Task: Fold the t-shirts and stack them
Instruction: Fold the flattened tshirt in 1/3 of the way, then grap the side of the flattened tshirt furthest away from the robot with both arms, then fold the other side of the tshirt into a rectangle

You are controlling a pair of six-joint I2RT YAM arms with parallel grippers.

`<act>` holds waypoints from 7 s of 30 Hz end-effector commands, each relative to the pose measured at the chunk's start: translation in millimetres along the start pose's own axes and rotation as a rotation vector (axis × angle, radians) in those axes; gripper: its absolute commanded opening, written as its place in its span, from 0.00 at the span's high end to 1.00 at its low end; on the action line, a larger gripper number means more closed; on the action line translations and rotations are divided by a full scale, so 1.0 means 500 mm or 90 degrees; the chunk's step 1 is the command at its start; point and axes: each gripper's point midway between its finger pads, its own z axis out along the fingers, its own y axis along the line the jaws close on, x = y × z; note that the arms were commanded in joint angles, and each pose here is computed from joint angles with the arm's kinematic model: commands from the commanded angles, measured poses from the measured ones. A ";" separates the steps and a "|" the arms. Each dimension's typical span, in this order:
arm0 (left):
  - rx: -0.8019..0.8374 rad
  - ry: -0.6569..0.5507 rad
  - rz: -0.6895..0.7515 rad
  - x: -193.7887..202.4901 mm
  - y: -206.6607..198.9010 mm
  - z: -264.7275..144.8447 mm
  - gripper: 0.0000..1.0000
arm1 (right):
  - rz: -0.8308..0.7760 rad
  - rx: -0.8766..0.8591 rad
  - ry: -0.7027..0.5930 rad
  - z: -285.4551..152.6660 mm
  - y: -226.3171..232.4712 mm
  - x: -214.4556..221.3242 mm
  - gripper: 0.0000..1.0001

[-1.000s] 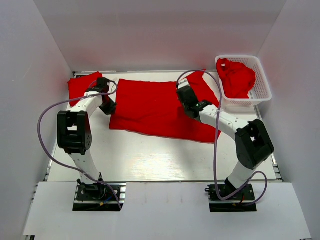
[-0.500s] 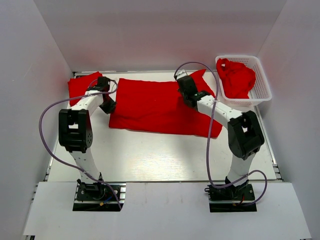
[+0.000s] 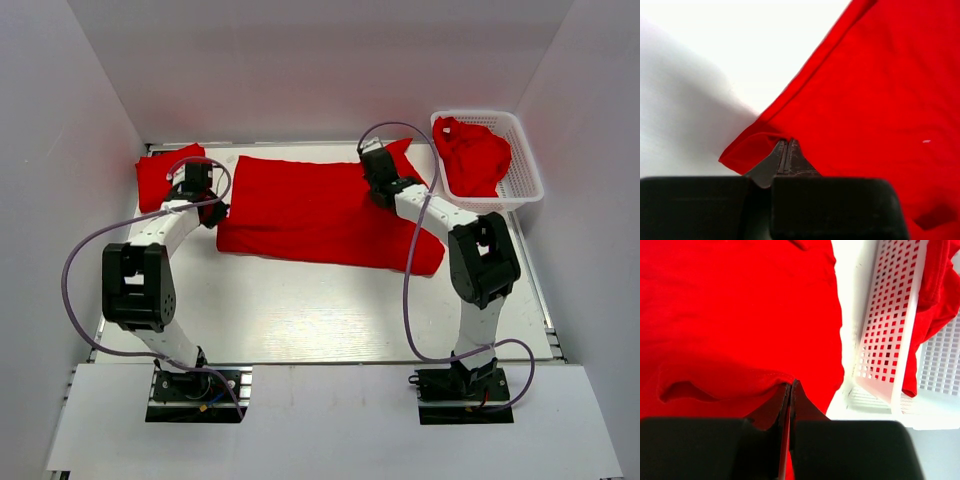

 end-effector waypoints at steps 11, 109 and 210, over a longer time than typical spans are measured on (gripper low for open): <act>0.000 -0.047 -0.037 -0.032 -0.007 0.011 1.00 | 0.032 0.027 -0.003 0.001 -0.048 -0.008 1.00; -0.072 0.057 0.215 -0.102 -0.071 0.209 0.16 | 0.511 -0.259 0.132 0.111 -0.020 -0.023 0.10; -0.093 0.071 0.157 0.016 0.089 -0.074 1.00 | 0.565 -0.246 0.414 -0.293 0.012 0.258 1.00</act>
